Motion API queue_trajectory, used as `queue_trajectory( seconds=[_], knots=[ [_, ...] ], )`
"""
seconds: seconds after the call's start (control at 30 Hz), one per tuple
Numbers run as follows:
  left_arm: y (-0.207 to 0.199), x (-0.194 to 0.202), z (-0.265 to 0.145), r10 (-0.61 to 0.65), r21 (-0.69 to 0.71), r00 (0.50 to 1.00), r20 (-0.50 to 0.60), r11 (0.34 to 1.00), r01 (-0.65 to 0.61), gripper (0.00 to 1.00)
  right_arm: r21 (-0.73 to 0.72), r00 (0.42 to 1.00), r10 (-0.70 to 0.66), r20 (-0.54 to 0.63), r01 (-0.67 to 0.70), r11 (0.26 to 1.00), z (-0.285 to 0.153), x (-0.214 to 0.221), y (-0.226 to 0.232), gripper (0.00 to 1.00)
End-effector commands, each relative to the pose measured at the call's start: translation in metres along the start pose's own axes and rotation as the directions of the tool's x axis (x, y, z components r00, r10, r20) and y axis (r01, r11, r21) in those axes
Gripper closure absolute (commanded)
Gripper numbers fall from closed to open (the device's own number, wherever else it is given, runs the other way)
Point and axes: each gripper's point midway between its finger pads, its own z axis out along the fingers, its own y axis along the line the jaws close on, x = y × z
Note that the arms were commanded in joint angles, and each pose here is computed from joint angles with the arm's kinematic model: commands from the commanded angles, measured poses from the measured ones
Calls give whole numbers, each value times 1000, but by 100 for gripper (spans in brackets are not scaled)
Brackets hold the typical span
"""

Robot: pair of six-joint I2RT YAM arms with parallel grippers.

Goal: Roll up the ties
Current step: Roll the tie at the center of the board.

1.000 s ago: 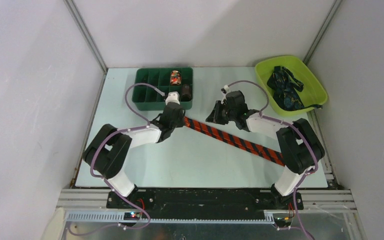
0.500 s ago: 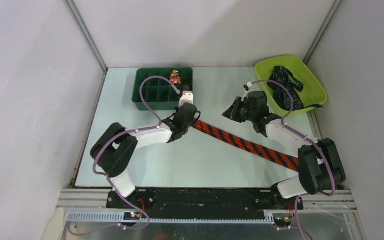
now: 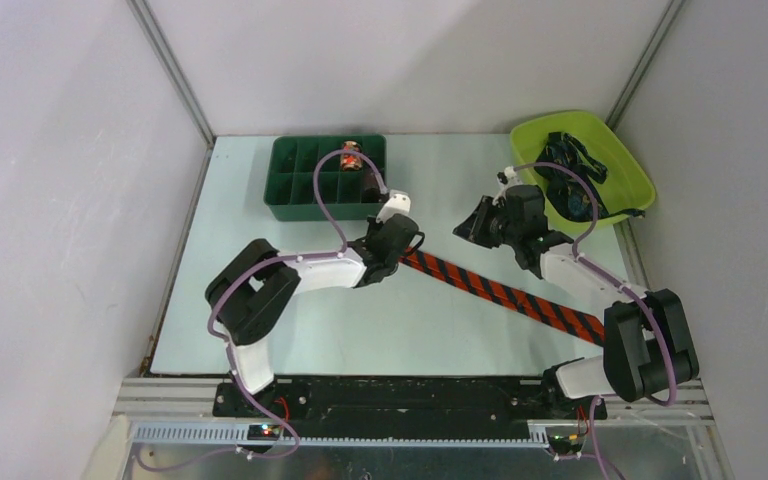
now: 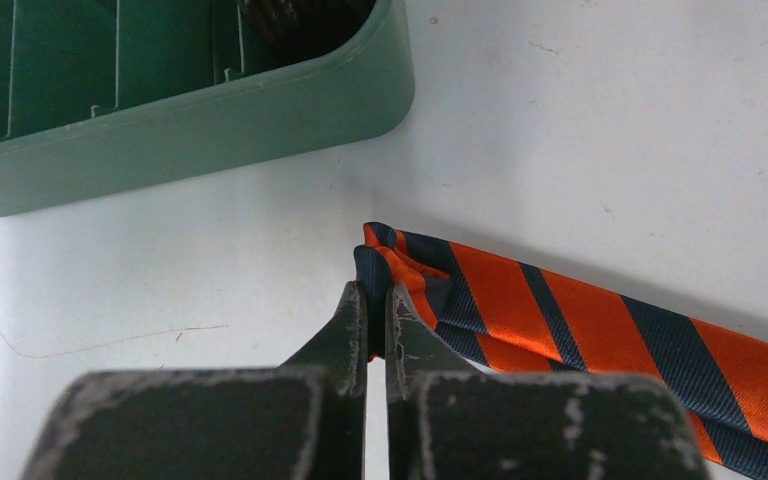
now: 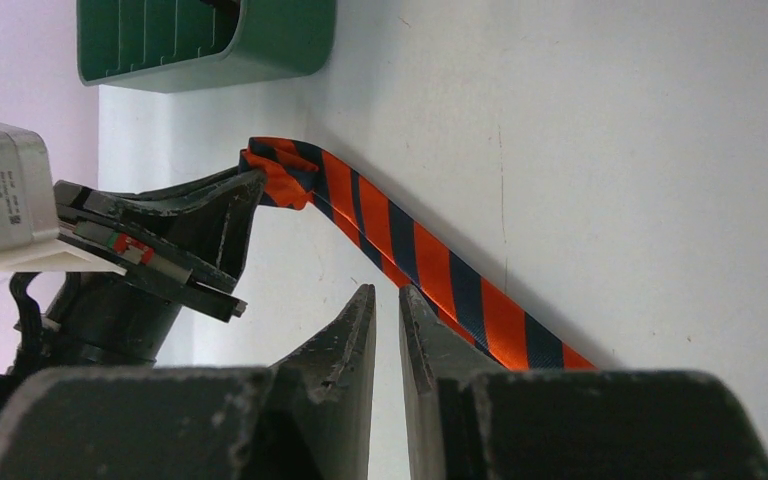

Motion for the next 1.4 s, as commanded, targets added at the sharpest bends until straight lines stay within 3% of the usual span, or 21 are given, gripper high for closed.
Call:
queue_trajectory(
  seconds=[0.0, 0.6, 1.37],
  knots=[
    [-1, -15, -2, 54, -63, 998, 45, 997, -51, 100, -25, 999, -23, 30, 24, 999, -6, -8, 6, 83],
    [-33, -3, -6, 165, -68, 986, 41, 984, -162, 100, -22, 1000, -9, 25, 9, 1000, -6, -6, -1, 83],
    [-66, 12, -9, 178, 78, 984, 12, 981, -178, 100, -23, 1000, 10, 12, -9, 1000, -3, -3, -4, 83]
  ],
)
